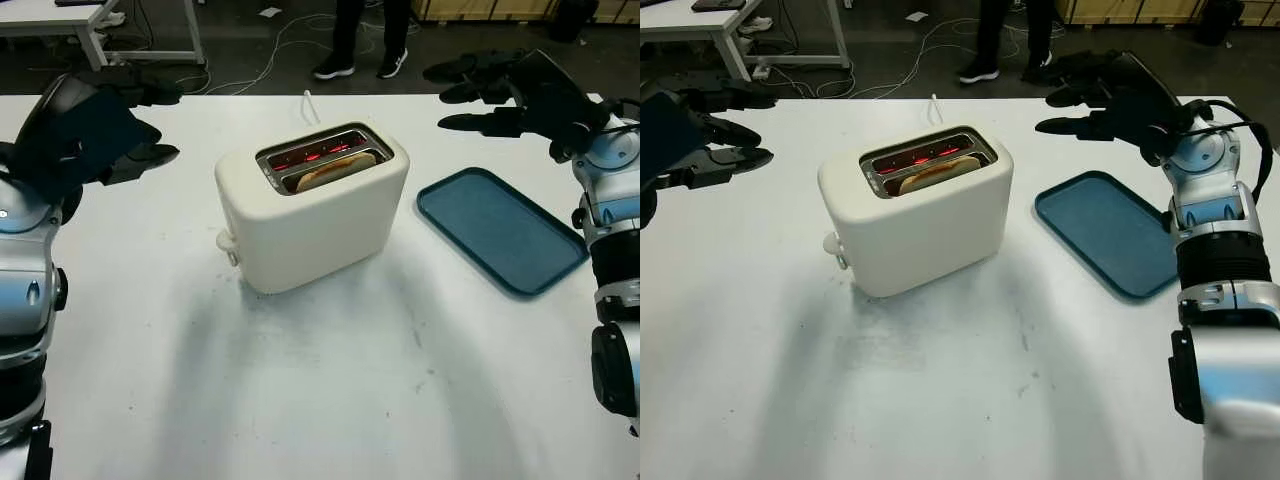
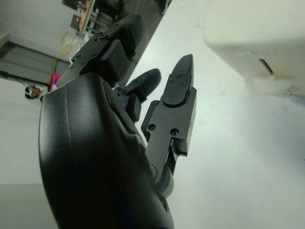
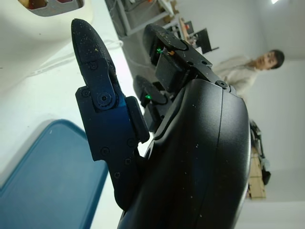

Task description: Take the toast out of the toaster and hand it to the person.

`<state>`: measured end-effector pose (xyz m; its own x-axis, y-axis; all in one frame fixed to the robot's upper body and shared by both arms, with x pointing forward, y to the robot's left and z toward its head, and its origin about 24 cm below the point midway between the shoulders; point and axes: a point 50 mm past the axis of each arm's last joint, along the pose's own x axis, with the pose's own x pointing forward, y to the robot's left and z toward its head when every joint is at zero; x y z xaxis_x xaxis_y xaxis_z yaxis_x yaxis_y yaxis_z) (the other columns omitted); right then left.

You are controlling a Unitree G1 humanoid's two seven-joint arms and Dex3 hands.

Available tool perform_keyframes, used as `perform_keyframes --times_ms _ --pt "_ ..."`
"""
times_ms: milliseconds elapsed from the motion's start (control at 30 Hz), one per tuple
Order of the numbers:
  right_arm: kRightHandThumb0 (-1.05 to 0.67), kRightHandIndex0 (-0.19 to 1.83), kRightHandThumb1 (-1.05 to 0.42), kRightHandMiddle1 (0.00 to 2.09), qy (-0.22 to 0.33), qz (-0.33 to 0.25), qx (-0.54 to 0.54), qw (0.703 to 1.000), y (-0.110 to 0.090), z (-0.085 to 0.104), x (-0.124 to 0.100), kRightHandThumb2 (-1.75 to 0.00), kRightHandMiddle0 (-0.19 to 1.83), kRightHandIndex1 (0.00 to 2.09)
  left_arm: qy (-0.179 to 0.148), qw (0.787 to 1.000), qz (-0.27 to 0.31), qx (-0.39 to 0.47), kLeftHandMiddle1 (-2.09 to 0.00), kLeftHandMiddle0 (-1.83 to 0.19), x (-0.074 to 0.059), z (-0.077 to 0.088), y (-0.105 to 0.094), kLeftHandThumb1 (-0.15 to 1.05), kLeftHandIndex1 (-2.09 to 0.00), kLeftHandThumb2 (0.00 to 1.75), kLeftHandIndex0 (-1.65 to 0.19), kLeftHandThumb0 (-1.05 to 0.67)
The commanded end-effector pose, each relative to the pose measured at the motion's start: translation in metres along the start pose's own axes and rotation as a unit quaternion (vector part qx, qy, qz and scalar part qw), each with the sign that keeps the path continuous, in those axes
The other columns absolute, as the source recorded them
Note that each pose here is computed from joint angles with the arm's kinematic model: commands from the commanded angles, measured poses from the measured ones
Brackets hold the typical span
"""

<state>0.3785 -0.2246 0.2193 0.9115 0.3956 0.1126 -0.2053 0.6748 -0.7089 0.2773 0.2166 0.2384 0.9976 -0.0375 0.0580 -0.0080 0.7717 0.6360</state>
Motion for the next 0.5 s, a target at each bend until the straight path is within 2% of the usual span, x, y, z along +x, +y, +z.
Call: perform_keyframes --times_ms 0,300,467 --pt "-0.62 0.61 -0.86 0.01 0.007 -0.007 0.014 1.0 0.0024 -0.003 -0.0034 0.0 0.68 0.27 0.008 1.0 0.005 0.004 -0.88 -0.34 -0.0027 -0.0029 0.0001 0.92 -0.3 0.07 -0.53 -0.08" --pt "-0.59 0.63 -0.86 0.0 0.027 -0.01 0.022 0.999 0.004 -0.0061 -0.0109 0.0 0.66 0.21 0.018 1.0 0.004 0.009 -0.94 -0.37 -0.0086 -0.008 -0.0055 0.92 -0.29 0.06 -0.53 -0.1" --pt "-0.64 0.65 -0.88 0.01 0.029 -0.006 0.012 0.999 0.007 -0.0083 -0.012 -0.01 0.67 0.18 0.024 1.0 -0.001 0.008 -0.94 -0.35 -0.0086 -0.0115 -0.0091 0.92 -0.29 0.07 -0.53 -0.12"
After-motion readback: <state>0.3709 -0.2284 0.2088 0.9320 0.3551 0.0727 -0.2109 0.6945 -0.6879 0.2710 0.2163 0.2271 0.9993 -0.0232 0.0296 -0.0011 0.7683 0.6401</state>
